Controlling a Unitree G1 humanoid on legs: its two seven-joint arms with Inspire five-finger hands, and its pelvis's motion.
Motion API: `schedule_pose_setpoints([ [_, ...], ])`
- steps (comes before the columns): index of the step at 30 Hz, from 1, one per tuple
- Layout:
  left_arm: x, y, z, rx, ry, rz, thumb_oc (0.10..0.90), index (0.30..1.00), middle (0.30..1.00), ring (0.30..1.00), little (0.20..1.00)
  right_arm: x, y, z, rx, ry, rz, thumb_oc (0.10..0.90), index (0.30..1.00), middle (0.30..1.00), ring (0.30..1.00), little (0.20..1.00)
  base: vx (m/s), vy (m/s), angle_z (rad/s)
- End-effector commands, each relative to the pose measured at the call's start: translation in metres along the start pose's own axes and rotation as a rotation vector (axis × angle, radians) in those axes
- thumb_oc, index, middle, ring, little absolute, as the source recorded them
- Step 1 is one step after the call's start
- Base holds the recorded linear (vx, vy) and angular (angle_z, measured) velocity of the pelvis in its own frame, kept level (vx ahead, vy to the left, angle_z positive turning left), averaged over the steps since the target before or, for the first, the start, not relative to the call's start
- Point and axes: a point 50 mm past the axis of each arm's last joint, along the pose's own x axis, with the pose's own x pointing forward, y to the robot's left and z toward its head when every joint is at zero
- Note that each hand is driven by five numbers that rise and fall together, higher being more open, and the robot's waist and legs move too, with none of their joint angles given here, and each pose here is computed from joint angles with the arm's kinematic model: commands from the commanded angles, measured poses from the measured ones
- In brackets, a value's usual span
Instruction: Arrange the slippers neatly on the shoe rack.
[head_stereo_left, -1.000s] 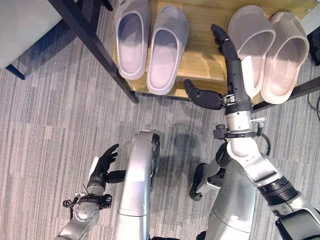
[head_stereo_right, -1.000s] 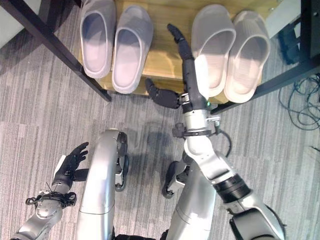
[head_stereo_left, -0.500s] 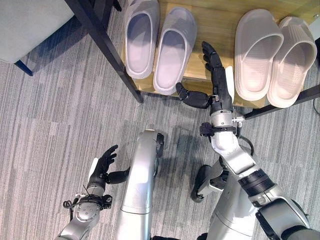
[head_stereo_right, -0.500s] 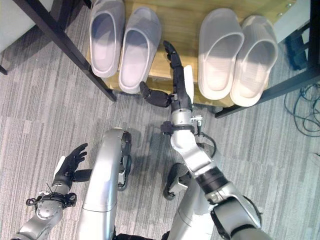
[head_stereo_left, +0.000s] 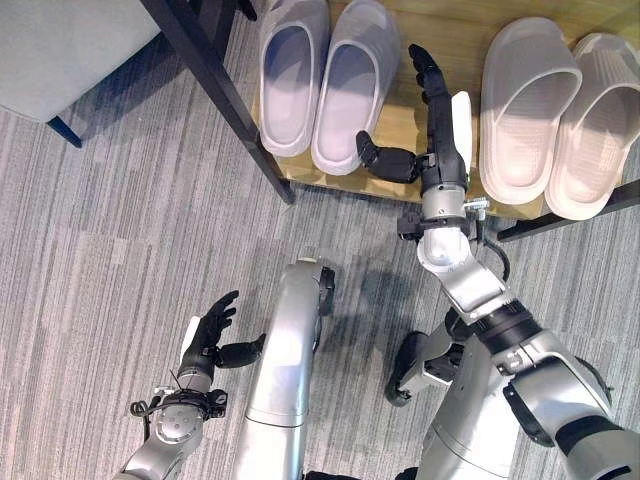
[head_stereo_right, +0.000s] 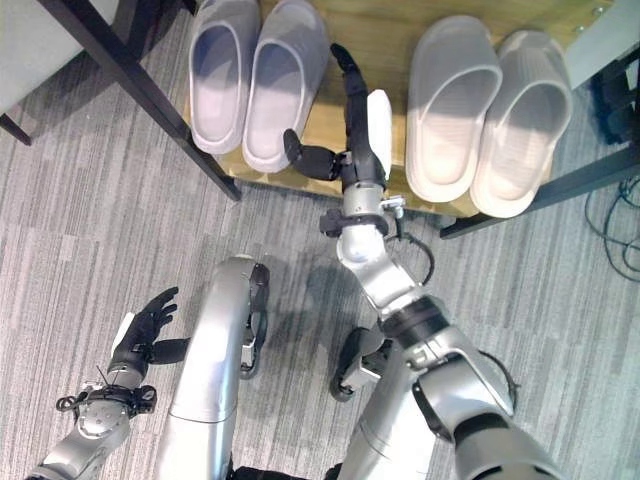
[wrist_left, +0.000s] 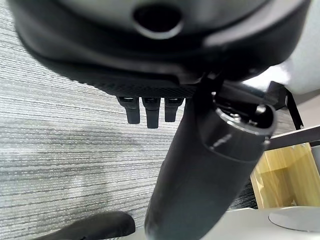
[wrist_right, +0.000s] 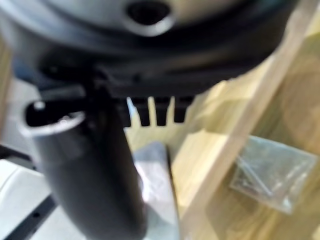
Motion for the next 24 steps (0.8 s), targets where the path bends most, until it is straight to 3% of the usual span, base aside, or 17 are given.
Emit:
schedule_pose_setpoints([
  [1, -0.003, -0.006, 0.013, -0.015, -0.087, -0.034, 0.8, 0.9, 0.9, 0.9, 0.9, 0.029, 0.003, 0.061, 0.066, -0.215, -0.02, 0.8, 0.9, 0.9, 0.9, 0.9, 0.0, 0.0, 0.0],
  [10, -0.003, -0.005, 0.011, -0.019, -0.078, -0.043, 0.8, 0.9, 0.9, 0.9, 0.9, 0.041, -0.007, 0.063, 0.036, -0.221, -0.058, 0.8, 0.9, 0.9, 0.9, 0.9, 0.0, -0.001, 0.03],
  [24, -0.006, -0.007, 0.009, -0.023, -0.068, -0.035, 0.8, 0.9, 0.9, 0.9, 0.9, 0.018, -0.028, 0.073, 0.064, -0.343, -0.105, 0.8, 0.9, 0.9, 0.9, 0.9, 0.0, 0.0, 0.03],
])
